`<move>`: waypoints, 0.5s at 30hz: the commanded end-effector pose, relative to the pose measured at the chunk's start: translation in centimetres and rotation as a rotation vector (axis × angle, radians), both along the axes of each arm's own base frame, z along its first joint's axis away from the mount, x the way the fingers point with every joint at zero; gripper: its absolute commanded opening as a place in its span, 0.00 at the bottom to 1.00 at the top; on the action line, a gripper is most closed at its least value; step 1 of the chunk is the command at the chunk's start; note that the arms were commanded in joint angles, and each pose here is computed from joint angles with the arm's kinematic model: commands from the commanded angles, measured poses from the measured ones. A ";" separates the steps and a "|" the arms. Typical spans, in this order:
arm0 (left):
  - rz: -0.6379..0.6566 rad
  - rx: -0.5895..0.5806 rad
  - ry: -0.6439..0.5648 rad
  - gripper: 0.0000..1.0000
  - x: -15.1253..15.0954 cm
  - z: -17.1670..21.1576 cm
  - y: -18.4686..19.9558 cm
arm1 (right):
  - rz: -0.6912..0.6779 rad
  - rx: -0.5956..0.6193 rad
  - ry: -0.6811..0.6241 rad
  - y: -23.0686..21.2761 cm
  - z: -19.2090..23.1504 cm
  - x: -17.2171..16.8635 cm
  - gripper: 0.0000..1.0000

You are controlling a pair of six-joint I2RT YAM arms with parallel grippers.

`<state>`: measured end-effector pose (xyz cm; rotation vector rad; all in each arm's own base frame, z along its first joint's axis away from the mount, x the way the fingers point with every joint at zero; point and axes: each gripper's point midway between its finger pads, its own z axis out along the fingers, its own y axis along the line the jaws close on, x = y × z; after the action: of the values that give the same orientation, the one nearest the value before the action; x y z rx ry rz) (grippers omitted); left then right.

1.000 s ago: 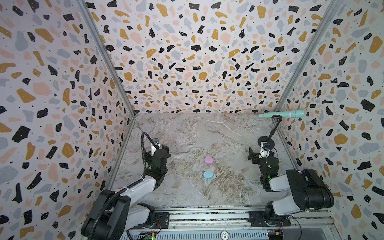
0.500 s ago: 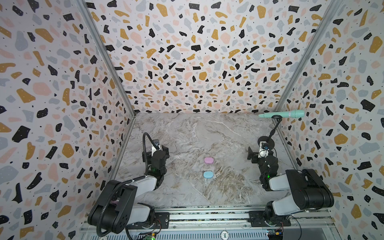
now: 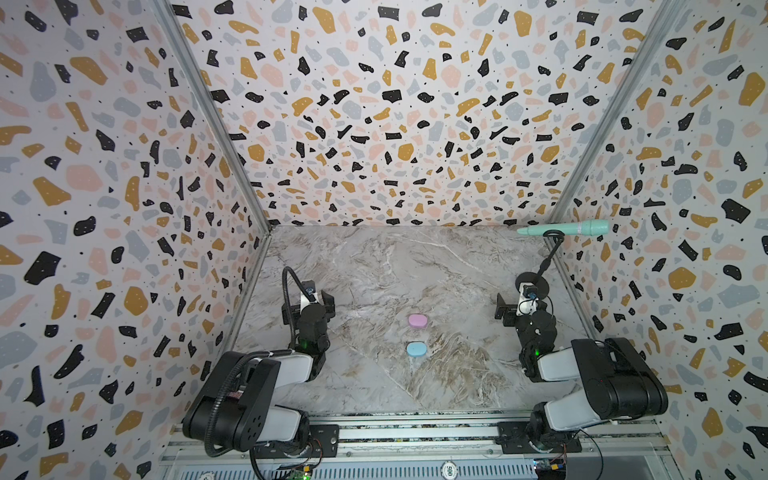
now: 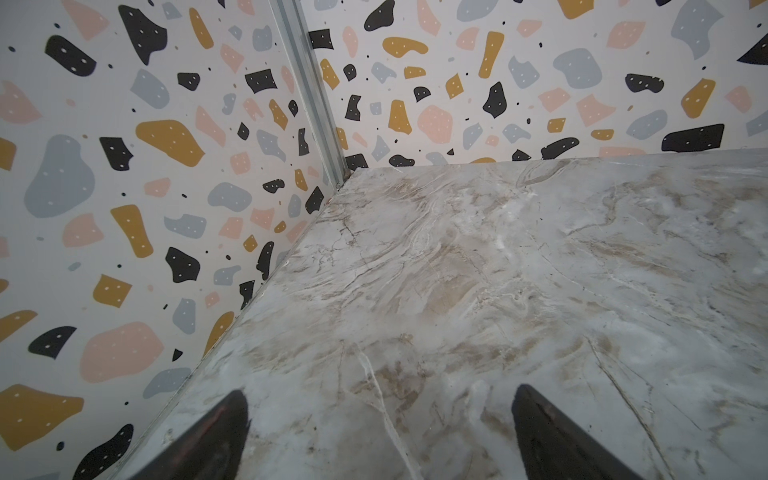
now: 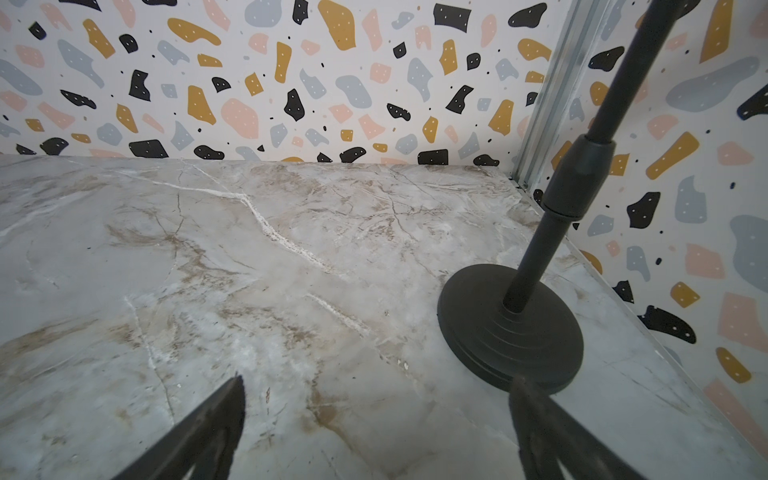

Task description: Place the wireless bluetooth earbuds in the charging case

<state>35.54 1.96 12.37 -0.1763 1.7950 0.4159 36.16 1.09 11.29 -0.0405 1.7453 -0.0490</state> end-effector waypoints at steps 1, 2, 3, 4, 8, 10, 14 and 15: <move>0.000 -0.033 -0.056 1.00 0.8 1.2 0.2 | 0.000 -0.007 -0.030 0.1 1.0 0.6 0.99; 0.003 -0.038 -0.050 1.00 1.0 1.1 0.4 | 0.001 -0.008 -0.030 0.1 1.1 0.6 0.99; 0.007 -0.042 -0.044 1.00 1.2 1.0 0.4 | -0.001 -0.008 -0.029 0.1 1.0 0.6 0.99; 0.010 -0.042 -0.038 1.00 1.3 0.9 0.5 | -0.001 -0.009 -0.029 0.1 1.0 0.6 0.99; 0.014 -0.045 -0.025 1.00 1.7 0.7 0.6 | 0.000 -0.008 -0.030 0.2 1.0 0.6 0.99; 0.087 -0.040 0.017 1.00 2.3 0.3 1.5 | -0.001 -0.008 -0.028 0.1 1.0 0.6 0.99; 0.091 0.002 0.201 1.00 5.8 -2.0 1.0 | -0.002 -0.011 -0.028 0.1 1.0 0.6 0.99; 0.030 0.002 0.277 1.00 7.0 -3.4 0.1 | -0.001 -0.011 -0.028 0.2 1.0 0.6 0.99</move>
<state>40.97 2.60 11.54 -0.2267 1.9118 0.4695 36.15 1.14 11.29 -0.0414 1.7456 -0.0493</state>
